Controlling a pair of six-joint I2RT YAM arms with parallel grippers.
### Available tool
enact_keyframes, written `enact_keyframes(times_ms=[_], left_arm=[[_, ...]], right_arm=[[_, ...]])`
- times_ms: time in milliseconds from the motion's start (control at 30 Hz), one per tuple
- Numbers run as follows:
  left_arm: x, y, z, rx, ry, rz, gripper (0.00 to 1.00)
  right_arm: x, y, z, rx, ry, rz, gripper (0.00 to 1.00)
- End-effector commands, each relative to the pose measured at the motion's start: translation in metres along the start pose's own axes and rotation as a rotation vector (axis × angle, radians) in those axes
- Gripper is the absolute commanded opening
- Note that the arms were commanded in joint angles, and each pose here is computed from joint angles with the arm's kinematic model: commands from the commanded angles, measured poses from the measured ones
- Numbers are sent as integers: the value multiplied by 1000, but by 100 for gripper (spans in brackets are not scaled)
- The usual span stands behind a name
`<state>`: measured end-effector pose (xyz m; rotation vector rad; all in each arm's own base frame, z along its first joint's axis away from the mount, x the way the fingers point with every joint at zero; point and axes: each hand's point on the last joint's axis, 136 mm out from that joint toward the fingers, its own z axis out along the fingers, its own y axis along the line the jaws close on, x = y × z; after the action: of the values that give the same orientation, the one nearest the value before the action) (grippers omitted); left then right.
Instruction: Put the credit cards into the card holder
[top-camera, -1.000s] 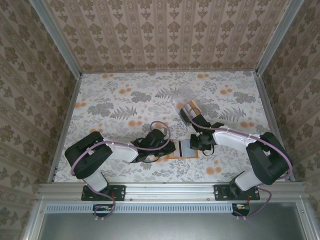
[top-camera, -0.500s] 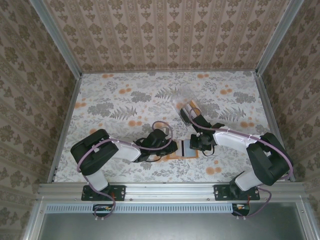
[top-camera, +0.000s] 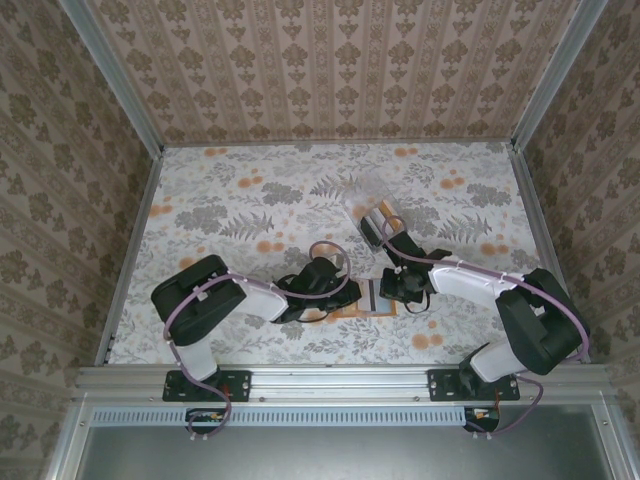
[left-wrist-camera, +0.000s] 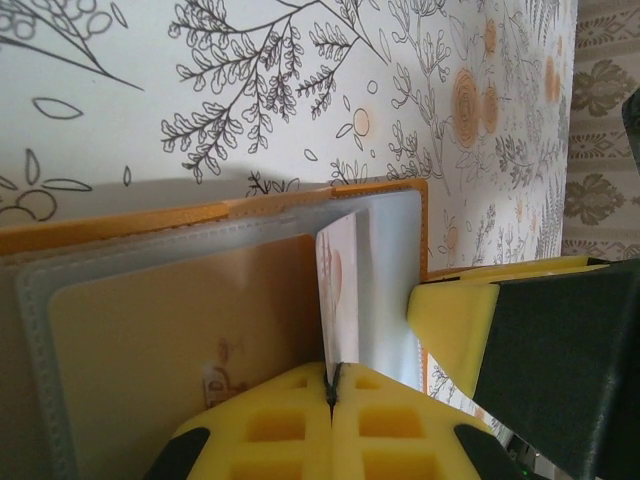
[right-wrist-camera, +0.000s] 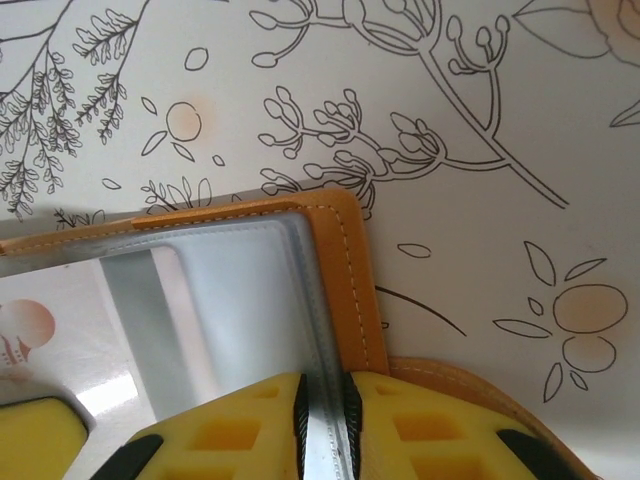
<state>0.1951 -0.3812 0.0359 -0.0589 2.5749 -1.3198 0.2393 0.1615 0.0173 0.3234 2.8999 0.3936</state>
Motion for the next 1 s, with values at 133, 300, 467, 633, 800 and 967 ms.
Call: enact_keyframes(times_ms=[133,300,467,633,800,967], left_arm=[[9,11,8,-56,45,-8,10],[10,23,2,-145,56,-4,18],[6,28,-14,-248,43,42,31],[3,29,-17,-315,58,72,29],[4,22,-9,-300,81,88,22],[7,20,-2,-285,106,85,18]], right_arm=[[21,-2,10,-29,76,39,23],[19,-4,6,-25,59,48,24],[18,-6,4,-11,51,47,25],[17,-4,4,-15,52,45,26],[17,-2,5,-26,56,45,26],[18,-1,6,-32,60,45,26]])
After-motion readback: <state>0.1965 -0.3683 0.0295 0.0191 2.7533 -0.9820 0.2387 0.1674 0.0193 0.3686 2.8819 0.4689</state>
